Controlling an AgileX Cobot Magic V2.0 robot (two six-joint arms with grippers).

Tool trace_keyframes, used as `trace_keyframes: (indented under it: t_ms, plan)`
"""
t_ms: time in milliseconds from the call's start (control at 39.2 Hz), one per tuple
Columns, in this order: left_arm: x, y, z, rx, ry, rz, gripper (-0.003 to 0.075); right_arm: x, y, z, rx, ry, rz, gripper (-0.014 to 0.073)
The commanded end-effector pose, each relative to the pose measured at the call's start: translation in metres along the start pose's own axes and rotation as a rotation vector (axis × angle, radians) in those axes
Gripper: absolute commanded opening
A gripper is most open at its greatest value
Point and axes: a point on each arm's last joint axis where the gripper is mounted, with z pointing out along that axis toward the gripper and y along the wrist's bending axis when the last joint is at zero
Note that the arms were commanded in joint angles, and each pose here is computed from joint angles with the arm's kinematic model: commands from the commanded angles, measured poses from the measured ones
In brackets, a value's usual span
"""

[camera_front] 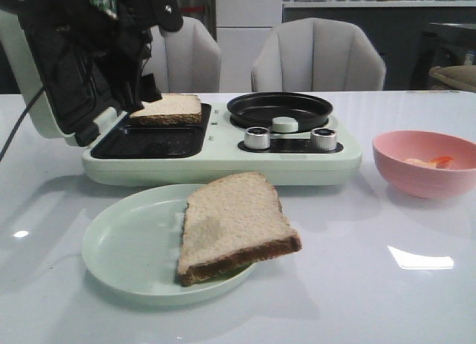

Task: Make breakfast with bread and shrimp
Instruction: 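Lower the bread into the sandwich maker, open left gripper, withdraw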

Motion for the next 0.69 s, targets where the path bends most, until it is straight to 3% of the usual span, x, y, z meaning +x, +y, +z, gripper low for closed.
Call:
trace_keyframes:
  t_ms: [0, 434, 664]
  plan:
    - [-0.026, 0.034, -0.041, -0.093, -0.075, -0.124, 0.0492, -0.015, 0.001, -0.003, -0.007, -0.126, -0.013, 0.0144]
    - [-0.052, 0.081, -0.162, -0.174, -0.234, -0.580, 0.0492, -0.015, 0.001, -0.003, -0.007, -0.126, -0.013, 0.0144]
    - [-0.032, 0.077, -0.225, -0.197, -0.282, -0.667, 0.0492, -0.015, 0.001, -0.003, -0.007, -0.126, -0.013, 0.0144]
